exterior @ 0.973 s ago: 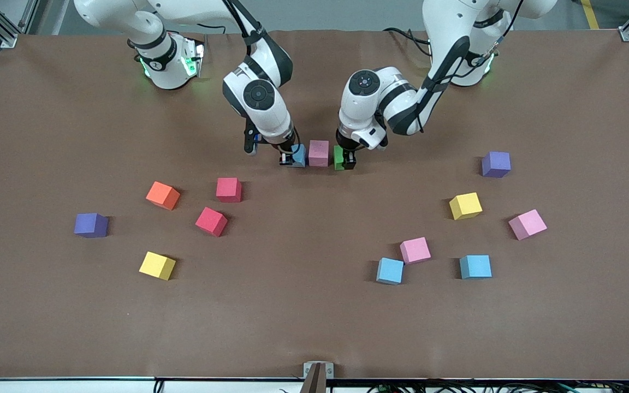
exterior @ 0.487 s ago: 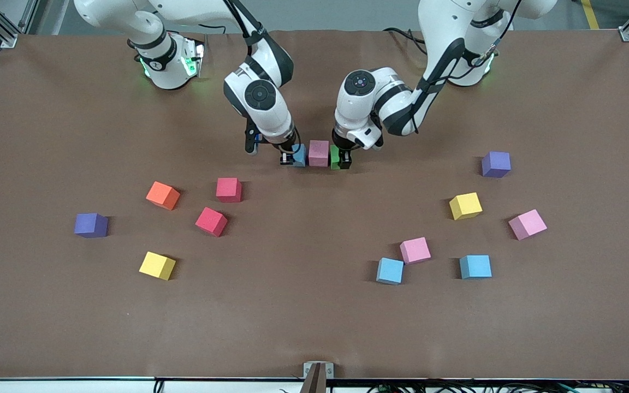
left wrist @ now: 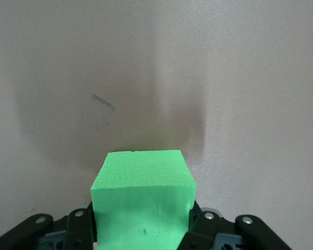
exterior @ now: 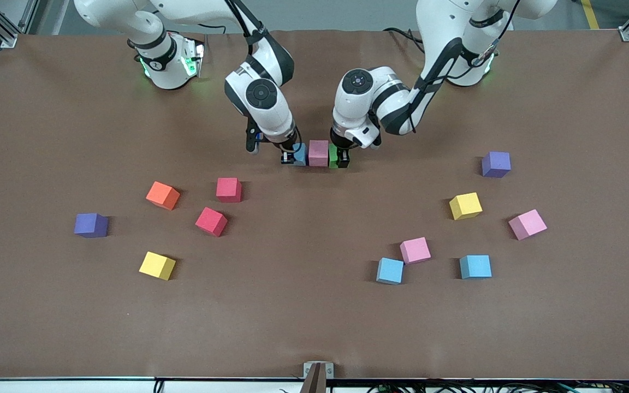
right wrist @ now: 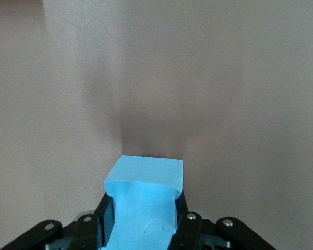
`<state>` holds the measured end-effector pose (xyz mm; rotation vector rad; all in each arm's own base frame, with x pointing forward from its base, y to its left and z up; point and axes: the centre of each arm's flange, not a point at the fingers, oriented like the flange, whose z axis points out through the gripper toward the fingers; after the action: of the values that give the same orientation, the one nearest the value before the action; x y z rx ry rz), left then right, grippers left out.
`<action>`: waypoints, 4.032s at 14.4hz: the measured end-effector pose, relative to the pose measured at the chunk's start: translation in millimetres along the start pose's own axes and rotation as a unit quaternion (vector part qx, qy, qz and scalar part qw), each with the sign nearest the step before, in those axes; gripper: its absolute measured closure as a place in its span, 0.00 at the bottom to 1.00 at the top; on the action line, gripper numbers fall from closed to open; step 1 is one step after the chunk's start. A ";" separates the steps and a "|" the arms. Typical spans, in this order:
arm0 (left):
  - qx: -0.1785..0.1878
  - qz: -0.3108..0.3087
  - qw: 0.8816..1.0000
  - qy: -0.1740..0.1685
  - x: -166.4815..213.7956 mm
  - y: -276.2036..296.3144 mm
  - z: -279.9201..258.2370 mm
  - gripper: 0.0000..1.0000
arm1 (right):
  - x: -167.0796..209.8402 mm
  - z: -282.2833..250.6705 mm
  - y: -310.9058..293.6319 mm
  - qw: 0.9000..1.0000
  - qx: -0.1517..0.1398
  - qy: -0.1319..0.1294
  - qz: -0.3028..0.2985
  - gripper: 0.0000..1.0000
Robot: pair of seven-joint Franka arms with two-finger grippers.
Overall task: Arrange 11 blocks into digit 3
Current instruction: 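Lower both cubes beside the pink cube and open both grippers, then withdraw the left gripper while the right gripper reaches the magenta cube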
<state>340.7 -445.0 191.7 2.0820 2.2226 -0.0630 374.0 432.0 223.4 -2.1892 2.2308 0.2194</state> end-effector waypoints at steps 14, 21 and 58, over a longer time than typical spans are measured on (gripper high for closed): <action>0.002 0.009 1.000 0.003 -5.8 -7.9 0.3 0.43 | -6.5 2.1 5.4 1.000 0.000 0.000 0.000 0.51; 0.002 0.014 1.000 0.001 -13.6 -11.0 1.4 0.40 | -7.4 6.9 4.7 1.000 -0.003 0.002 0.000 0.09; 0.068 0.483 0.865 0.119 196.7 310.6 -333.7 0.00 | 166.8 -104.8 -152.9 0.834 -0.035 0.141 -0.532 0.00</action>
<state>624.2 -197.1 515.3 3.1450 1.0100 0.1222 531.9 253.0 295.5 -3.2278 0.7306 -0.0595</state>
